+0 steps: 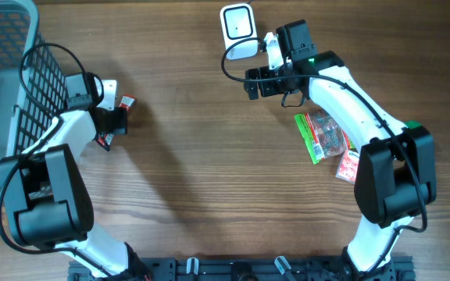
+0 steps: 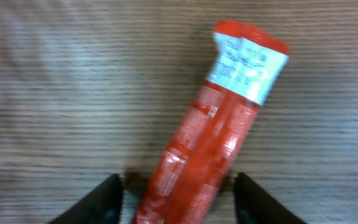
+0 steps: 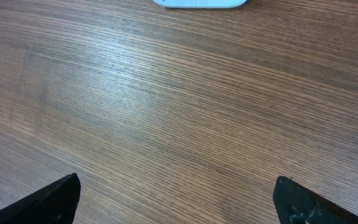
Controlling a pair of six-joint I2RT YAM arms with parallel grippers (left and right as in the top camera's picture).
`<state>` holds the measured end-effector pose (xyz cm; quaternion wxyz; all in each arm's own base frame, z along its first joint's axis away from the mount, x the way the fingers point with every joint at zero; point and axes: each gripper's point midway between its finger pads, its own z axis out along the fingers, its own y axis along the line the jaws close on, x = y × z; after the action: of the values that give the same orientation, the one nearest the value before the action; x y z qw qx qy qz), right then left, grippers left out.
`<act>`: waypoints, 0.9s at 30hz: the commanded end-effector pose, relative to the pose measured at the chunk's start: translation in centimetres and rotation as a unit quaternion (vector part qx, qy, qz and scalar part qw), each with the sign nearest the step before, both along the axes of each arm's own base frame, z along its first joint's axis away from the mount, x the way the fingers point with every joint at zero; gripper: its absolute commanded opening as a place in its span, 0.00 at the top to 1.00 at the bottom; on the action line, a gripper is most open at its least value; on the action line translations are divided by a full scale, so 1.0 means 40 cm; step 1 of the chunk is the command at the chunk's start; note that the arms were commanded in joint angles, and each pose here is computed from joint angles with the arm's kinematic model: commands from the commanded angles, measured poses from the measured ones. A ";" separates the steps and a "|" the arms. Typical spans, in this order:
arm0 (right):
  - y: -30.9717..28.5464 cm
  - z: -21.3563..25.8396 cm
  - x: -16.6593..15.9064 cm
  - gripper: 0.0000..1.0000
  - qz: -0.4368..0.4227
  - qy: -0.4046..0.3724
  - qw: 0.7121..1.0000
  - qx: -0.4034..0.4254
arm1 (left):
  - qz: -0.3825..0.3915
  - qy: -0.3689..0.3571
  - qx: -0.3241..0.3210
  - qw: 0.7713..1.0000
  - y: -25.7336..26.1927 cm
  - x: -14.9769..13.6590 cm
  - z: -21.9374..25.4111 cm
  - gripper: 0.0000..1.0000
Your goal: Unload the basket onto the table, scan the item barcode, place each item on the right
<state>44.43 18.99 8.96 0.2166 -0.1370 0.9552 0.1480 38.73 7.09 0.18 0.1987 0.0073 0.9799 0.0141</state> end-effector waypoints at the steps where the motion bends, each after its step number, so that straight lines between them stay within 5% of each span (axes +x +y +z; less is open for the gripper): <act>1: 0.007 0.020 0.007 0.00 0.010 -0.012 1.000 0.007 | -0.036 0.011 -0.081 0.996 -0.085 -0.017 -0.014 0.61; 3: 0.007 0.020 0.007 0.00 0.010 -0.012 1.000 0.007 | -0.034 0.017 -0.108 0.993 -0.114 -0.024 -0.014 0.68; 10: 0.007 0.020 0.007 0.00 0.010 -0.012 1.000 0.007 | -0.036 0.054 -0.132 0.989 -0.202 -0.055 -0.022 0.68; 19: 0.007 0.020 0.007 0.00 0.010 -0.012 1.000 0.007 | -0.166 0.083 -0.125 0.975 -0.440 -0.108 -0.026 0.69; 27: 0.007 0.020 0.007 0.00 0.010 -0.012 1.000 0.007 | -0.300 0.105 -0.109 0.942 -0.679 -0.227 -0.028 0.66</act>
<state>44.43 18.98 8.96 0.2167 -0.1369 0.9552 0.1478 32.78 -17.11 0.12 0.1233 0.2416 0.9509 -0.1492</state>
